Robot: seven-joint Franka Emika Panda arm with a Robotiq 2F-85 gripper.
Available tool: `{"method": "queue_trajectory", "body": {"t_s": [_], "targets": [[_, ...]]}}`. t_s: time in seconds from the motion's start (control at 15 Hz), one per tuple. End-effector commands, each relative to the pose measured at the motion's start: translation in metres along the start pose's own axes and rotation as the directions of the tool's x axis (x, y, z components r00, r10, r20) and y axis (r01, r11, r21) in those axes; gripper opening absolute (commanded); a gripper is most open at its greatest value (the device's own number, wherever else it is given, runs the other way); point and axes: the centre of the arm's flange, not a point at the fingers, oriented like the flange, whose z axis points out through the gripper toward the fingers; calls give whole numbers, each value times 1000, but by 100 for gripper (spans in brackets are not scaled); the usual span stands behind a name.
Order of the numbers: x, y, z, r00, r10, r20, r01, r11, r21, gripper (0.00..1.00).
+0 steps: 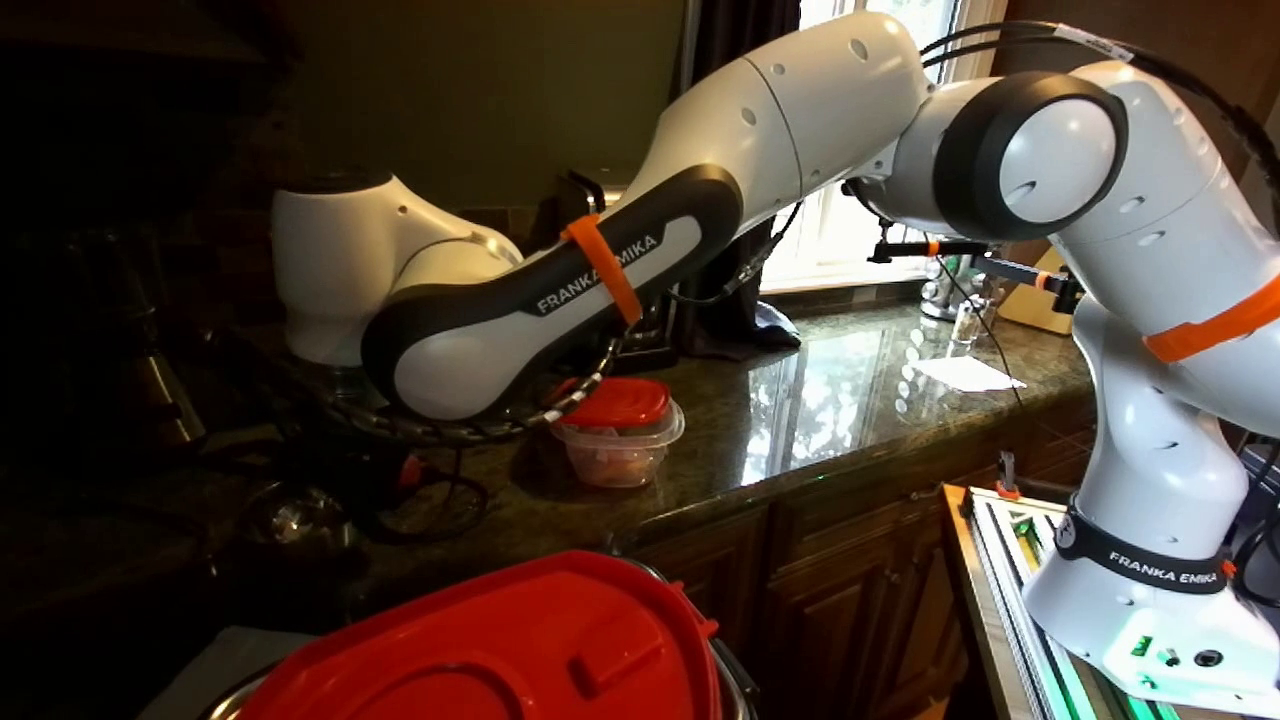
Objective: Put the silver bowl on the toaster
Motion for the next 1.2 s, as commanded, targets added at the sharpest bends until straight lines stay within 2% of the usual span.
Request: {"method": "queue_trajectory", "body": {"t_s": [0.0, 0.13, 0.4, 0.6, 0.87, 1.13], "targets": [[-3, -15, -5, 999, 41, -14, -41, 999, 4, 0], [4, -10, -21, 999, 36, -13, -36, 999, 13, 1], [34, 23, -68, 998, 65, -5, -65, 997, 50, 1], [49, 66, -91, 999, -6, 33, 6, 1000, -2, 1], [50, 96, -129, 994, -49, 99, 45, 998, 39, 1], [53, 129, -172, 991, -53, 119, 48, 998, 50, 1]]}}
